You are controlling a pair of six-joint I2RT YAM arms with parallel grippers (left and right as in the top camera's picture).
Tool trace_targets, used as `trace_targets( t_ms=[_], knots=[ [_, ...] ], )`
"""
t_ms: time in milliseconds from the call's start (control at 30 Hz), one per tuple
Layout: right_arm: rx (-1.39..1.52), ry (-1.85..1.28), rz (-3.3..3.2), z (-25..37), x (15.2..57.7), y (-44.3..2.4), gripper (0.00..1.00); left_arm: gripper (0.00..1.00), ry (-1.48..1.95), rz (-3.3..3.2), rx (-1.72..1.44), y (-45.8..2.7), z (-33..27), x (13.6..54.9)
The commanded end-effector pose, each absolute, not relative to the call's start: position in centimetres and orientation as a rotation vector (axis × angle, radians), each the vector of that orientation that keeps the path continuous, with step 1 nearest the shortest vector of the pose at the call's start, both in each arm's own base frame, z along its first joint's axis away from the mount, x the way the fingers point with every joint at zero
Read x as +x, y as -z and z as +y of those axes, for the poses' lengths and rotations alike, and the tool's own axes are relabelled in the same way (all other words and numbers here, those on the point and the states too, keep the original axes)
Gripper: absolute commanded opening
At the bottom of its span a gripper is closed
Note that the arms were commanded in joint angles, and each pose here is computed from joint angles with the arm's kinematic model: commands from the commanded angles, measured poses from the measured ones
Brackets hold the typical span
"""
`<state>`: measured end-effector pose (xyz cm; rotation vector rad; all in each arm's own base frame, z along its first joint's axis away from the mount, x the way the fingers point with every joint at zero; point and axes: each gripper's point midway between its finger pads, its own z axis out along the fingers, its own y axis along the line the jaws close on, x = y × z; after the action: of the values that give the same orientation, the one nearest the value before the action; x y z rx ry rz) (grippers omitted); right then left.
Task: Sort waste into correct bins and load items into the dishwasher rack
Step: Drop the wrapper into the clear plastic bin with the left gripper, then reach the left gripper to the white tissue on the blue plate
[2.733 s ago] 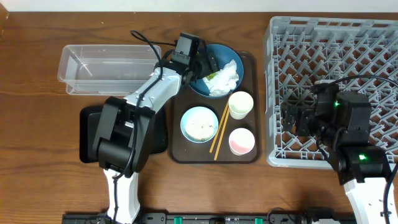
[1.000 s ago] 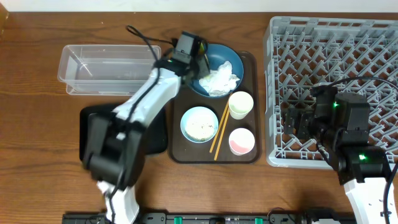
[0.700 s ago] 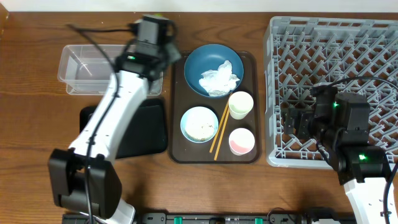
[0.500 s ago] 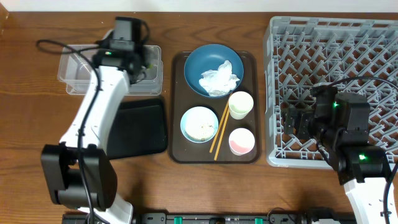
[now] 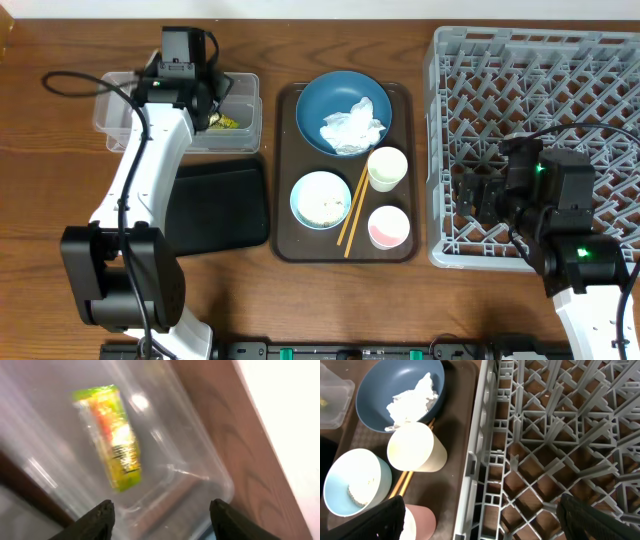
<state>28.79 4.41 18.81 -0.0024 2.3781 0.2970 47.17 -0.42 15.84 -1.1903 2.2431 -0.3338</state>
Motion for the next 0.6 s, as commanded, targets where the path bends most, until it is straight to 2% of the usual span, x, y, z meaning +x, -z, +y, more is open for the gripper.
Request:
trace_targets(
  t_ms=[0, 100, 233, 467, 567],
  knots=[
    [0.0, -0.303, 2.359, 4.6, 28.9, -19.6, 0.96, 0.62, 0.474, 2.384, -0.622, -17.3, -5.8, 48.7],
    [0.0, -0.303, 2.359, 4.6, 28.9, -19.6, 0.97, 0.62, 0.524, 2.377, -0.148, -18.7, -10.6, 48.9],
    [0.0, -0.303, 2.36, 4.6, 28.9, -19.6, 0.98, 0.62, 0.467, 2.352, 0.217, -18.7, -15.0, 48.0],
    [0.0, -0.303, 2.36, 4.6, 28.9, -19.6, 0.99, 0.63, 0.47, 2.334, 0.519, -16.8, -21.5, 46.1],
    [0.0, -0.303, 2.36, 4.6, 28.9, -19.5, 0.99, 0.67, 0.486, 2.351, 0.564, -15.0, -23.4, 45.8]
  ],
)
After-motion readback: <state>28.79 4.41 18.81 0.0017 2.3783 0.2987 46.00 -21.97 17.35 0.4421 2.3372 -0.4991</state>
